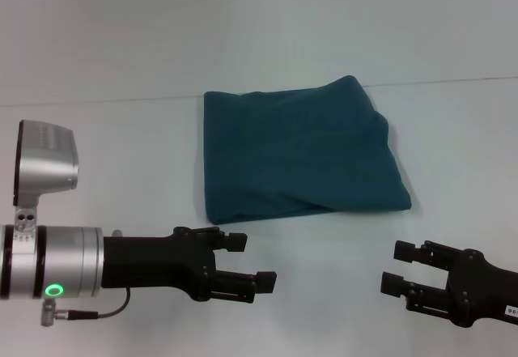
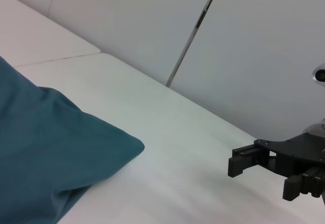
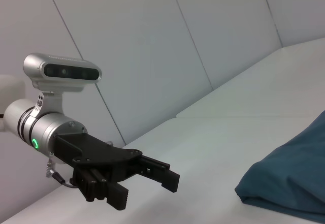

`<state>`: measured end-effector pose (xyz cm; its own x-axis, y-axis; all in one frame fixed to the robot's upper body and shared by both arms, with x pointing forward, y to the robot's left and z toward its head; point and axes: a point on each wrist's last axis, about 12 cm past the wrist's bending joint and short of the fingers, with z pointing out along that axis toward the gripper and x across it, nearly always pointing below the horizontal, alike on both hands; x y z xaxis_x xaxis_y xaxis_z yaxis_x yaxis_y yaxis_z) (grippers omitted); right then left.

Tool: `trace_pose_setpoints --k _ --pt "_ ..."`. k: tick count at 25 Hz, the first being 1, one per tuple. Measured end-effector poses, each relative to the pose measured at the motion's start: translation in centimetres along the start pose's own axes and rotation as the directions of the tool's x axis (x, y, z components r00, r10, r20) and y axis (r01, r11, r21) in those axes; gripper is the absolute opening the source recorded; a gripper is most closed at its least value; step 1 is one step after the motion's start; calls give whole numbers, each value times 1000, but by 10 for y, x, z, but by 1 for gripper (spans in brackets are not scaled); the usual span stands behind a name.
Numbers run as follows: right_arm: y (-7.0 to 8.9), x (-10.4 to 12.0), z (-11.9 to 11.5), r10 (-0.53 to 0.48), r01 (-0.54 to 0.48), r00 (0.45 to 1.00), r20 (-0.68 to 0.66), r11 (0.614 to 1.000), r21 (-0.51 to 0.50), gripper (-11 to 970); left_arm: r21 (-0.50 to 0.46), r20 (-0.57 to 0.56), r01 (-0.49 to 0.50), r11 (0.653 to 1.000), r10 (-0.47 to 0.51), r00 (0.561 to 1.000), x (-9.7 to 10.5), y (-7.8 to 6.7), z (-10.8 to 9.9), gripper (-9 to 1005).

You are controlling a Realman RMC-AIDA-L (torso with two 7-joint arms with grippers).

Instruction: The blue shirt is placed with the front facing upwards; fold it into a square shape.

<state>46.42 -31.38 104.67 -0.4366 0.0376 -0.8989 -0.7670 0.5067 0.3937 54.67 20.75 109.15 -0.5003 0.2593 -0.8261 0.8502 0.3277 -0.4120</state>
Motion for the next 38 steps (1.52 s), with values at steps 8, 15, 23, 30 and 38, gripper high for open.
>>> trace_pose_setpoints --k 8,15,23,30,38 --pt "1 1 0 8 -8 1000 3 1000 0 758 -2 2 8 1000 -8 1000 3 0 -1 946" --pt "1 2 2 12 -12 1000 2 1000 -5 759 5 2 10 1000 -10 1000 3 -1 -1 946" --pt "1 1 2 12 -12 1000 6 1000 -13 759 4 21 15 1000 -15 1000 8 -2 -5 946" --pt "1 0 3 13 -13 1000 4 1000 -17 759 -3 35 21 1000 -21 999 10 -3 -7 946" --pt "0 -4 9 20 -20 1000 5 999 -34 759 7 63 28 1000 -28 998 15 -6 -13 946"
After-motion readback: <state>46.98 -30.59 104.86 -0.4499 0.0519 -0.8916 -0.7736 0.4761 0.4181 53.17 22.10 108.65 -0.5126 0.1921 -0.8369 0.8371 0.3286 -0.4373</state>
